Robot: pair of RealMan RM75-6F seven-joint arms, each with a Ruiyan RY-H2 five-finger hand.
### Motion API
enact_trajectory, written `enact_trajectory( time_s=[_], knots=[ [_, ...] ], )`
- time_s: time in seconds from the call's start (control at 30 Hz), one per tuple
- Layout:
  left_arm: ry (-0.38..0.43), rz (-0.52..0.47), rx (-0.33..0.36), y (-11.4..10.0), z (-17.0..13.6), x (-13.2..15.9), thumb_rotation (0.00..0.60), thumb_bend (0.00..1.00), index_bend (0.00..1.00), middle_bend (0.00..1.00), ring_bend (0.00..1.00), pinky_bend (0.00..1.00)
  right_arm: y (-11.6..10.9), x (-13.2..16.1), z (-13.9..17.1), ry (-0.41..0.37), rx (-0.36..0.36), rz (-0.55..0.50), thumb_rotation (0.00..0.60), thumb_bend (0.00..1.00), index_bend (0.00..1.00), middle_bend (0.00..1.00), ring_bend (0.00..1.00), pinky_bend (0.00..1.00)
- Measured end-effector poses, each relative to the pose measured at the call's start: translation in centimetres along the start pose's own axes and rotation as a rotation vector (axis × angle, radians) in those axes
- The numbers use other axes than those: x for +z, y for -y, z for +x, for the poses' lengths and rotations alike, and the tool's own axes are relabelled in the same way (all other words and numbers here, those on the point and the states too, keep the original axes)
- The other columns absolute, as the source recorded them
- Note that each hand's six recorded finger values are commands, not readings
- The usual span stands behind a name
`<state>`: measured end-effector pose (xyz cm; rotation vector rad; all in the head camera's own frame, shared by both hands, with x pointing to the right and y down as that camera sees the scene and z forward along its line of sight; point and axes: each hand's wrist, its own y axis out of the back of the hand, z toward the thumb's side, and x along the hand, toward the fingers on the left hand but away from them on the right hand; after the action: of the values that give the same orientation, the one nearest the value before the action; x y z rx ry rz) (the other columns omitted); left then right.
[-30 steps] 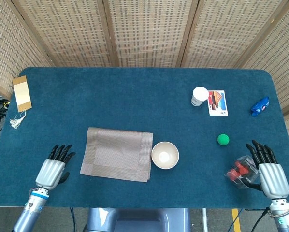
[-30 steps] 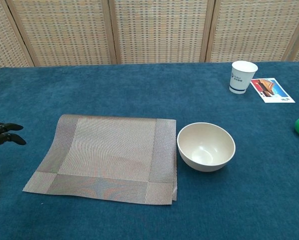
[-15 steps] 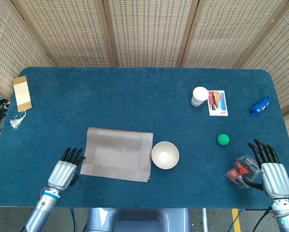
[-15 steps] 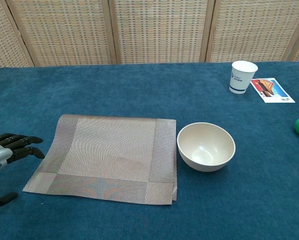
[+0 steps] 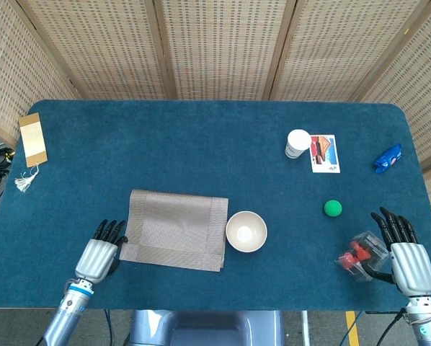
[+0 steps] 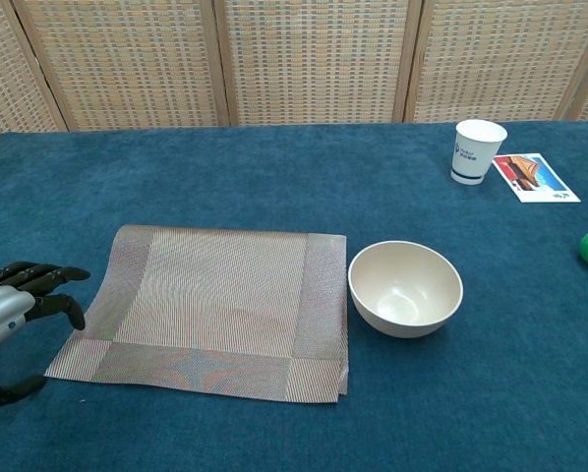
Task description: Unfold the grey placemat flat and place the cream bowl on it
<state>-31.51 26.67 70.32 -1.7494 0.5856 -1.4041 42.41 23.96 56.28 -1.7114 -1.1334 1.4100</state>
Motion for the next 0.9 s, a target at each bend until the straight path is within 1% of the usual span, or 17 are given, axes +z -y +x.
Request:
enact_trajectory(
  time_s=[0.1,0.27,0.47,0.67,0.77,0.9],
  knots=[
    [0.001,-0.015,0.026,-0.18,0.13,0.32,0.6,0.34,0.36,0.0,0.0,0.0,0.02,0.0,0.03,0.001,0.001,0.0,0.6,0.06,0.03,0.0,0.0,0.0],
    [0.005,-0.016,0.042,-0.39,0.24,0.5,0.6,0.35,0.36,0.0,0.0,0.0,0.02,-0.01,0.01,0.002,0.001,-0.001,0.6,0.06,0.03,0.0,0.0,0.0],
    [0.002,-0.016,0.036,-0.35,0.41,0.42,0.6,0.35,0.38,0.0,0.0,0.0,0.02,-0.01,0.01,0.002,0.001,-0.001,0.6,0.06,0.03,0.0,0.0,0.0],
    [0.004,-0.026,0.016,-0.1,0.49,0.66,0.6,0.35,0.47,0.0,0.0,0.0,0.03,0.0,0.04,0.002,0.002,-0.001,0.6,0.06,0.03,0.0,0.0,0.0],
    [0.005,-0.026,0.015,-0.12,0.53,0.75,0.6,0.38,0.51,0.0,0.0,0.0,0.07,-0.01,0.02,0.002,0.004,0.0,0.6,0.06,0.03,0.0,0.0,0.0],
    [0.006,-0.025,0.014,-0.06,0.57,0.84,0.6,0.41,0.52,0.0,0.0,0.0,0.06,0.02,0.04,0.001,0.004,0.0,0.6,0.06,0.03,0.0,0.0,0.0]
  ],
)
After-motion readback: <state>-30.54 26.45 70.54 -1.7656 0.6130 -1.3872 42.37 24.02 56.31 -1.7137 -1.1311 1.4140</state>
